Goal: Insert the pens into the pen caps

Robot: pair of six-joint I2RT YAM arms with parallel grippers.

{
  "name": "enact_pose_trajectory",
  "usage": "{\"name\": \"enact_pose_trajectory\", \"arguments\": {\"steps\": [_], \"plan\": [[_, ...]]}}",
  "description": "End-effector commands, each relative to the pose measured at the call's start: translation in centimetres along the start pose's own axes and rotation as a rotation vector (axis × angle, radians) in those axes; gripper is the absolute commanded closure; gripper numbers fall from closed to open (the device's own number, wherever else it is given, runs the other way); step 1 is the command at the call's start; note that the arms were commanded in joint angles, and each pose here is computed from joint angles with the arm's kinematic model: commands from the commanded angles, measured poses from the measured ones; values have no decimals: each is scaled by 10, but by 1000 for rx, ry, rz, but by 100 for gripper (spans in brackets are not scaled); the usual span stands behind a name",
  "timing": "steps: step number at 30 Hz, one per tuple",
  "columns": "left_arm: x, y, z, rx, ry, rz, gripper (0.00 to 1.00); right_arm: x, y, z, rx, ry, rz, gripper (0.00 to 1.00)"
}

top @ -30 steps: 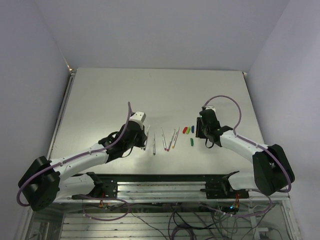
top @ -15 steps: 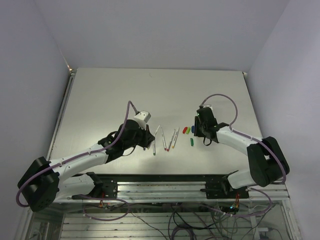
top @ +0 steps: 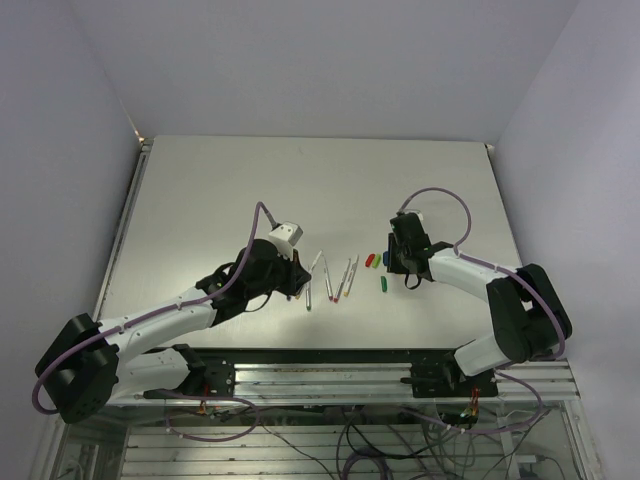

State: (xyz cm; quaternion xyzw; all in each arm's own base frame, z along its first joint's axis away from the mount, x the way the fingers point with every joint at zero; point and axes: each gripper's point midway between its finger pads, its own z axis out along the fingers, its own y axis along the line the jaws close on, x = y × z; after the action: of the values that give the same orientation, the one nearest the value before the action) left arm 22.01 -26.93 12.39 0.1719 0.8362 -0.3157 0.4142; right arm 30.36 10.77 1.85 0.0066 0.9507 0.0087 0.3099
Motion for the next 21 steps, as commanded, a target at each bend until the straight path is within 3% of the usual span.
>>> {"name": "enact_pose_trajectory", "arguments": {"steps": [1, 10, 19, 21], "plan": [[-5, -6, -1, 31, -24, 12, 93, -4, -2, 2, 13, 2, 22, 67], [-3, -3, 0, 22, -23, 7, 93, 0, -3, 6, 11, 22, 35, 70], [1, 0, 1, 6, -14, 5, 93, 14, -3, 10, 4, 64, 50, 98], [3, 2, 1, -3, -11, 6, 93, 15, -4, 11, 6, 67, 51, 100]]}}
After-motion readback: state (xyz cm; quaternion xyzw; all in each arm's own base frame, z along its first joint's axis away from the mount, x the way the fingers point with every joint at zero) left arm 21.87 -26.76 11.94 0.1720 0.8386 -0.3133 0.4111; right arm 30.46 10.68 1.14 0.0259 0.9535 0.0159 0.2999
